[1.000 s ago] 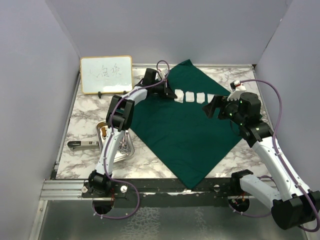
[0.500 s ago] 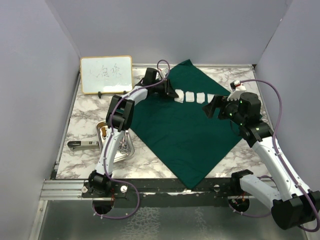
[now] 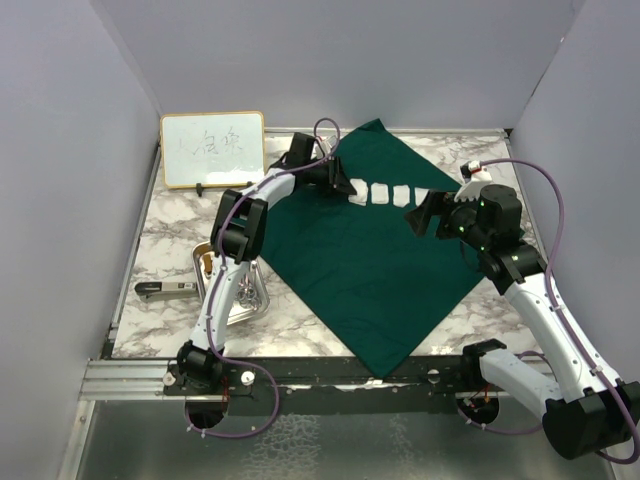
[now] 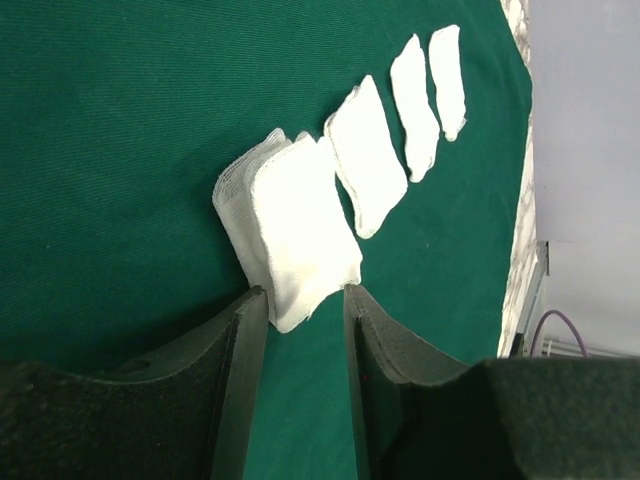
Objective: Prepare the surgical pack
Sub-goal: Adjust the medical item in the surgical kit.
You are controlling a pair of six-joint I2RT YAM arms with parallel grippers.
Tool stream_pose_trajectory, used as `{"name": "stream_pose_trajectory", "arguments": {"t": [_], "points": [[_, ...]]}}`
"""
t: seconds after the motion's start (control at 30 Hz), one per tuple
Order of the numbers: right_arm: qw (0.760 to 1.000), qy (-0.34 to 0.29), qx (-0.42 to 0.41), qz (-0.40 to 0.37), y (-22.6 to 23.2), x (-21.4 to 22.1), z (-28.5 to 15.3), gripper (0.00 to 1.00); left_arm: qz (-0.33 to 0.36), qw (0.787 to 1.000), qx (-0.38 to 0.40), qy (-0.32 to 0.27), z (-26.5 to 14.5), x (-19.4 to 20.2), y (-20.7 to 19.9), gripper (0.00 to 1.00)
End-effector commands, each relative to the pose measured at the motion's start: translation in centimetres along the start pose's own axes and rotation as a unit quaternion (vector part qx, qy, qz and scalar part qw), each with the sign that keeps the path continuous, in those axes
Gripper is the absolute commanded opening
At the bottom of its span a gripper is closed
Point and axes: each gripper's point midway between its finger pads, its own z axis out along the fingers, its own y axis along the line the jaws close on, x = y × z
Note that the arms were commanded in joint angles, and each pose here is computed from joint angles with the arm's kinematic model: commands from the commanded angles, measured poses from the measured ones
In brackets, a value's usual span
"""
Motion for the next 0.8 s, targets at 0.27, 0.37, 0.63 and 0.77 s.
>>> {"name": "stream_pose_trajectory", "arguments": {"t": [0.27, 0.37, 0.63, 0.77], "points": [[1.0, -0.014, 0.002, -0.003, 0.0, -0.8, -0.3, 0.93, 0.006, 1.0, -0.027, -0.016, -2.6, -0.6, -1.5, 0.41], [1.0, -0.015, 0.002, -0.003, 0.0, -0.8, -0.3, 0.92, -0.016, 0.999, -0.044, -0.013, -2.5, 0.0, -0.6, 0.41], [1.0, -0.016, 0.003, -0.003, 0.0, -1.0, -0.3, 0.93, -0.053, 0.997, -0.064, -0.008, -1.3, 0.9, 1.1, 0.4], [1.0, -0.018, 0.004, -0.004, 0.0, -1.1, -0.5, 0.93, -0.086, 0.992, -0.094, -0.001, -1.1, 1.5, 2.2, 0.4]]}}
